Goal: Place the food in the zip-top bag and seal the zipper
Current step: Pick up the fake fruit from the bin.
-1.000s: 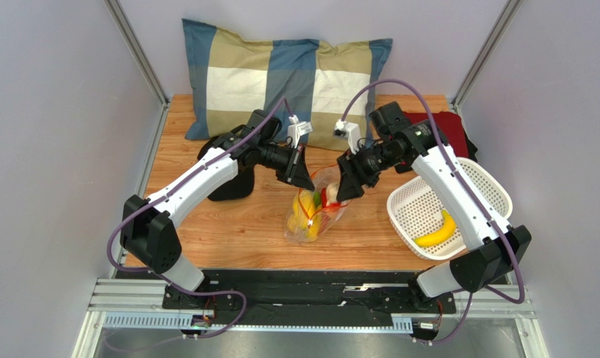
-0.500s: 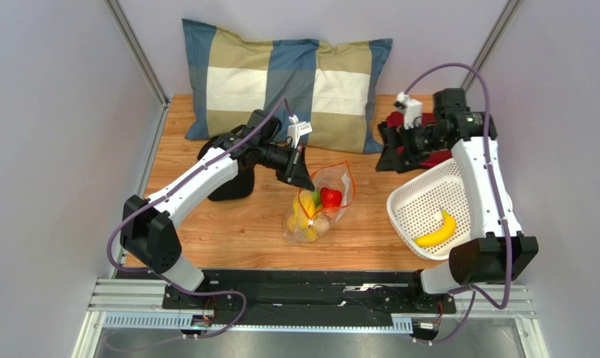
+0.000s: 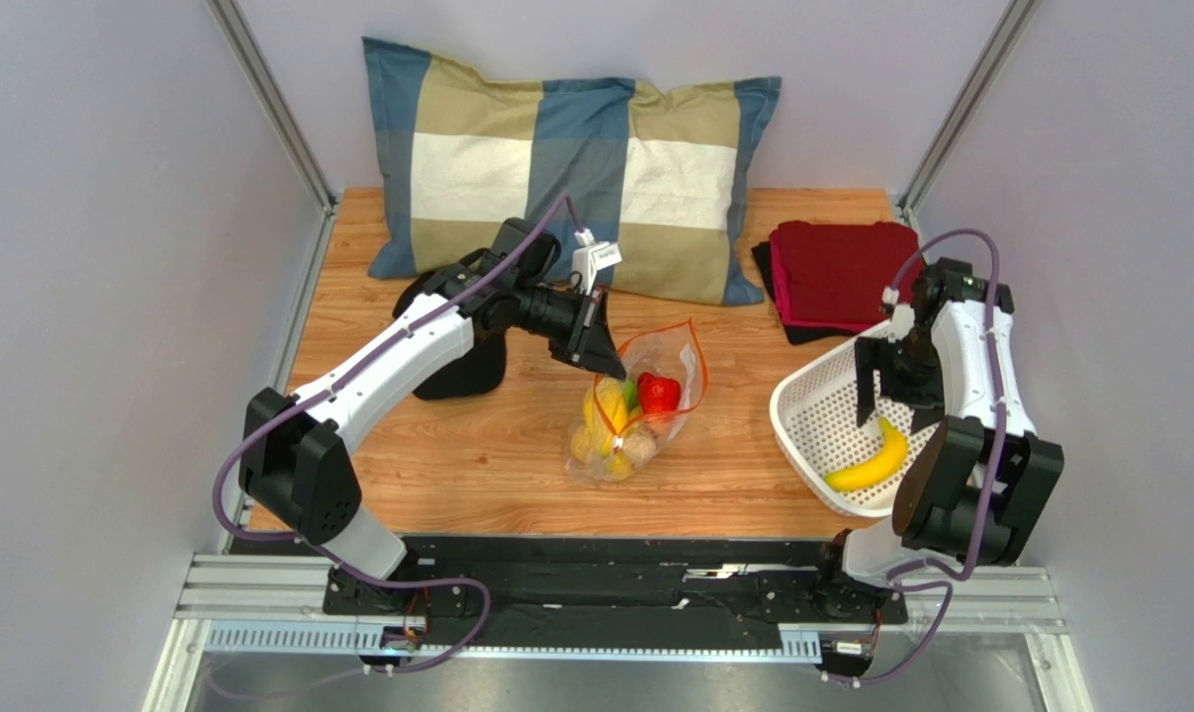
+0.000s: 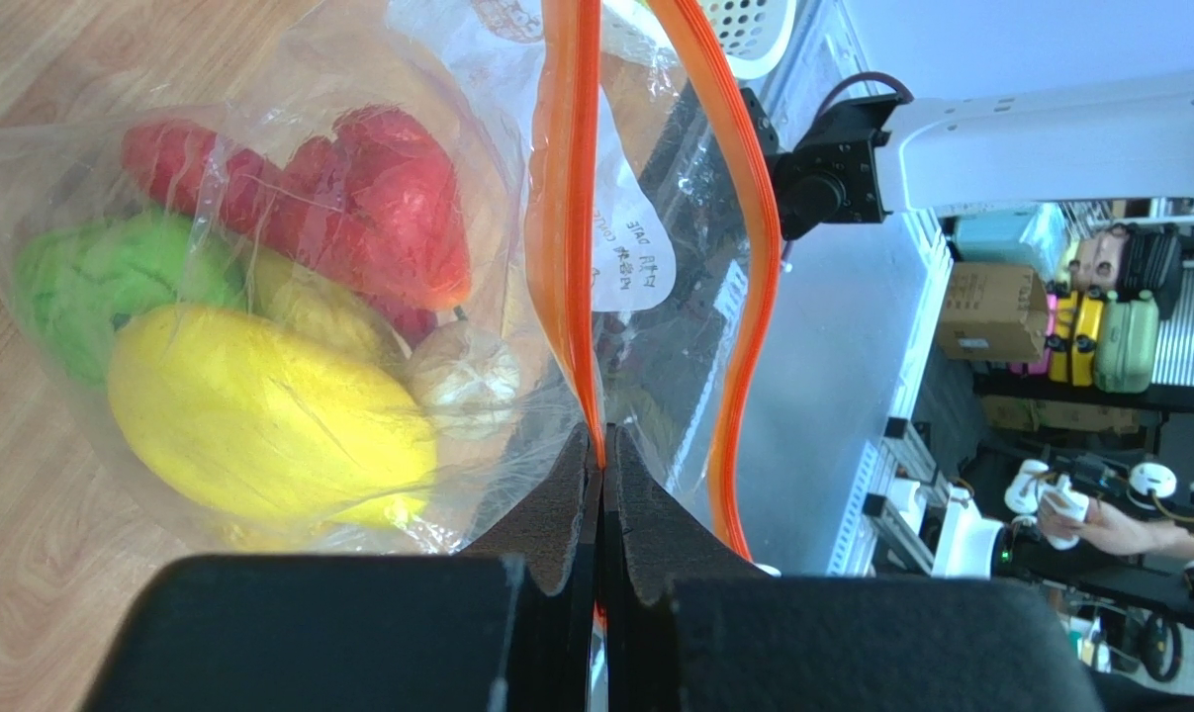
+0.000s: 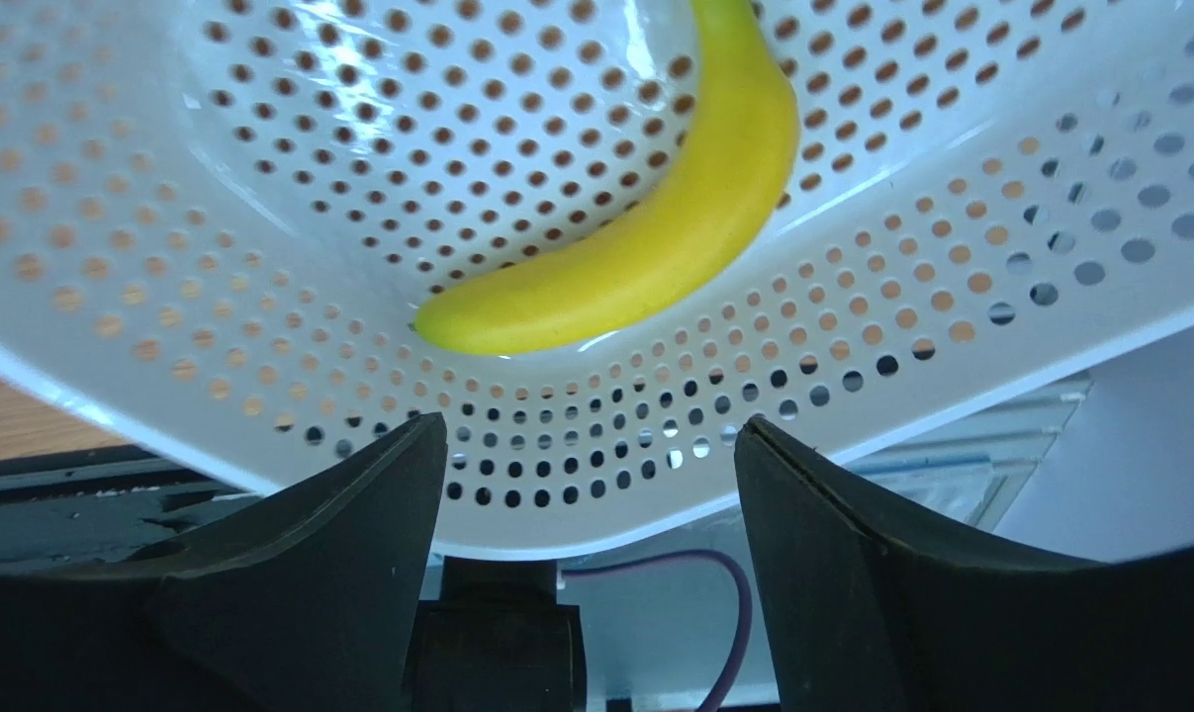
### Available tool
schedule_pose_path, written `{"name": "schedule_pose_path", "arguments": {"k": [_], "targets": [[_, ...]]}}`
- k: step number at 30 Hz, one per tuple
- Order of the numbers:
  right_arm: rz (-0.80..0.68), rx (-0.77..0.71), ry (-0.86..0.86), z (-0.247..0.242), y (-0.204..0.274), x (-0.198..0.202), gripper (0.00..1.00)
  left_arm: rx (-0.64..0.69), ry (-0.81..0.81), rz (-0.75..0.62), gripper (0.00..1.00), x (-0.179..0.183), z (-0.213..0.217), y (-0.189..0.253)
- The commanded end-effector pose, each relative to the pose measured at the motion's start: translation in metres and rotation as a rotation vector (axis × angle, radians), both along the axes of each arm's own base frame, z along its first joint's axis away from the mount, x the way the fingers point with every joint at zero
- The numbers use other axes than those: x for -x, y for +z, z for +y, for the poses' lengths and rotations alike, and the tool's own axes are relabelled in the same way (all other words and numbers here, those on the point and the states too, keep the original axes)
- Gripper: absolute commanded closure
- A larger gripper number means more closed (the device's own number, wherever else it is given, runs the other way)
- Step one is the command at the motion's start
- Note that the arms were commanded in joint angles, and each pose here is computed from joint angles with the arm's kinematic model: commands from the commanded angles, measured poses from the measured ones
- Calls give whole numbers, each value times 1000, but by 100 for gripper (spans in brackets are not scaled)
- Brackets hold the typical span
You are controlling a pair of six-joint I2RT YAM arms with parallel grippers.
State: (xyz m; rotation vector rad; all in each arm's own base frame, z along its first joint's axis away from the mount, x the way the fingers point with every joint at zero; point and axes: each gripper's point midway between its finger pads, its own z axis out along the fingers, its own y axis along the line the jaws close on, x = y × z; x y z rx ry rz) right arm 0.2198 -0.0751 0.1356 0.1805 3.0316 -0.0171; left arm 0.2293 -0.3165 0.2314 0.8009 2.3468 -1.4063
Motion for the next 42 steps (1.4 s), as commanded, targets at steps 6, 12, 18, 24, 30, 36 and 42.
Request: {"name": "schedule_pose_path", "arguments": {"k": [6,12,18,24,30,36,42], "targets": [[83,211,-239,-64,-44,6,21,45,-10,-66,100,1,2,12],[187,115,-267,-65,-80,9,22,43,-11,-60,100,-1,1,10],[192,38,-279,-58,-97,-4,30,34,-11,-65,100,-2,1,10],[175,16,-281,-60,-96,-18,49,29,-12,-68,100,-1,2,11],[96,-53,-258,-50,-69,-34,81,27,-13,-78,100,-1,3,14],[-195,-211,-183,-20,28,-75,100,27,-13,-79,100,1,4,15],[-544,-299,50,58,138,-104,100,22,-8,-70,100,0,4,13]]}}
